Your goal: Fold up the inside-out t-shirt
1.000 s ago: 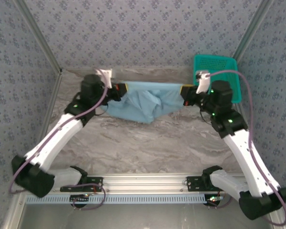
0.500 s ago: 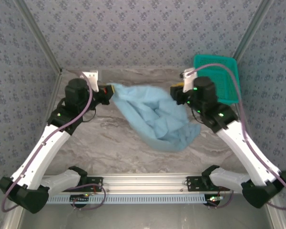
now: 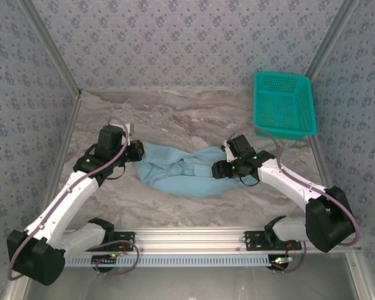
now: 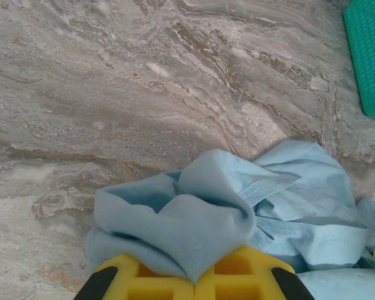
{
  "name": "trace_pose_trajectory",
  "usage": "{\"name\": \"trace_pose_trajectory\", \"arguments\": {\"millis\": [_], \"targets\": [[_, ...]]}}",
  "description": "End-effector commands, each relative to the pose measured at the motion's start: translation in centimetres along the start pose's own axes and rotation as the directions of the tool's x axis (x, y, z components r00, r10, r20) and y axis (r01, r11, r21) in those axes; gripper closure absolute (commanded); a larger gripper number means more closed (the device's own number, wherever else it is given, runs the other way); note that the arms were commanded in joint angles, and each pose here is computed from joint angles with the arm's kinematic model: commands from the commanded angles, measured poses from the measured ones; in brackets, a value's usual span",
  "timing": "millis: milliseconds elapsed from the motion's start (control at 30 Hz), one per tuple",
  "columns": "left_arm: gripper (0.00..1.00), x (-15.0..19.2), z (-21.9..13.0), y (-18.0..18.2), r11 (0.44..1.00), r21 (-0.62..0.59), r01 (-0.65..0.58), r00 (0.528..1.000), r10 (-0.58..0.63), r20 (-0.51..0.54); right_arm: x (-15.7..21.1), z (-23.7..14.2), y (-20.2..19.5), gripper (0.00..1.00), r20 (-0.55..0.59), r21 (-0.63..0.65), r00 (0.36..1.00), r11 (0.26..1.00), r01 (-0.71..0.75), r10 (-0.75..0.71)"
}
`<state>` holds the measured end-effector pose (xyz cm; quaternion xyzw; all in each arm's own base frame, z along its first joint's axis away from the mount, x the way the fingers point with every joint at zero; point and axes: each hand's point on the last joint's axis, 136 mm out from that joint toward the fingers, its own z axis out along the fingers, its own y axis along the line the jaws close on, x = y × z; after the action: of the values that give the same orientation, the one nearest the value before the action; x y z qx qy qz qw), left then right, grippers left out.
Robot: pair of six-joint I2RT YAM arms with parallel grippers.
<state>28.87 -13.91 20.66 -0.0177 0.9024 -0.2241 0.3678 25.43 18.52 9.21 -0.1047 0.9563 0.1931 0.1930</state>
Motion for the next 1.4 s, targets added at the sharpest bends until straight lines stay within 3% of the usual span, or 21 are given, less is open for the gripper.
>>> {"name": "trace_pose_trajectory", "arguments": {"millis": [0,167,333,467,567,767,867,933,1000,1067,1167,1233,1367], "targets": [[1.00,-0.7,-0.4,-0.8,0.999,0.040,0.000,0.999,-0.001,0.032,-1.4,0.8,2.4,0.35,0.023,-0.131,0.998,0.990,-0.053,0.056],[1.00,-0.9,-0.6,-0.9,0.999,0.047,0.001,0.999,-0.003,0.043,-1.4,2.3,2.4,0.41,0.019,-0.144,0.997,0.987,-0.076,0.079],[1.00,-0.9,-0.6,-0.9,0.999,0.048,-0.002,0.999,0.000,0.045,-2.3,2.6,2.6,0.68,0.034,-0.149,0.997,0.987,-0.068,0.074],[1.00,-1.0,-0.7,-0.8,0.999,0.043,-0.004,0.999,0.002,0.049,-3.1,1.9,2.6,0.81,0.054,-0.126,0.997,0.991,-0.042,0.049],[1.00,-1.3,-0.9,-0.4,1.000,0.026,0.003,0.998,-0.004,0.065,-3.9,0.1,1.9,0.84,0.086,-0.055,0.996,0.998,-0.004,0.008],[1.00,-5.4,-3.8,-0.2,0.998,0.033,0.060,0.976,-0.065,0.207,-7.8,-8.6,0.7,0.92,0.258,0.177,0.950,0.976,0.131,-0.174],[1.00,-9.5,-7.8,-1.8,0.997,0.069,0.035,0.933,-0.057,0.356,-11.6,-16.9,2.4,0.99,0.479,0.235,0.834,0.955,0.179,-0.275],[1.00,-12.2,-11.8,-3.6,0.994,0.113,-0.005,0.883,-0.048,0.467,-13.7,-23.6,4.8,1.00,0.654,0.193,0.704,0.960,0.201,-0.278],[1.00,-13.8,-15.0,-5.1,0.988,0.151,-0.042,0.840,-0.047,0.540,-14.1,-26.8,6.0,1.00,0.716,0.164,0.644,0.961,0.221,-0.270],[1.00,-14.1,-16.2,-5.1,0.990,0.132,-0.047,0.834,-0.034,0.551,-13.2,-25.2,4.6,0.96,0.656,0.174,0.714,0.970,0.171,-0.244],[1.00,-12.5,-14.1,-4.3,0.992,0.123,-0.016,0.876,-0.045,0.480,-9.5,-17.2,2.7,0.77,0.475,0.123,0.864,0.985,0.125,-0.168],[1.00,-11.0,-11.7,-3.9,0.989,0.148,0.019,0.904,-0.080,0.420,-7.8,-13.0,3.6,0.67,0.420,-0.004,0.905,0.996,0.085,-0.075],[1.00,-8.6,-8.4,-2.2,0.992,0.114,0.061,0.935,-0.097,0.341,-5.2,-7.1,5.8,0.60,0.329,-0.127,0.944,0.989,0.071,-0.025]]}}
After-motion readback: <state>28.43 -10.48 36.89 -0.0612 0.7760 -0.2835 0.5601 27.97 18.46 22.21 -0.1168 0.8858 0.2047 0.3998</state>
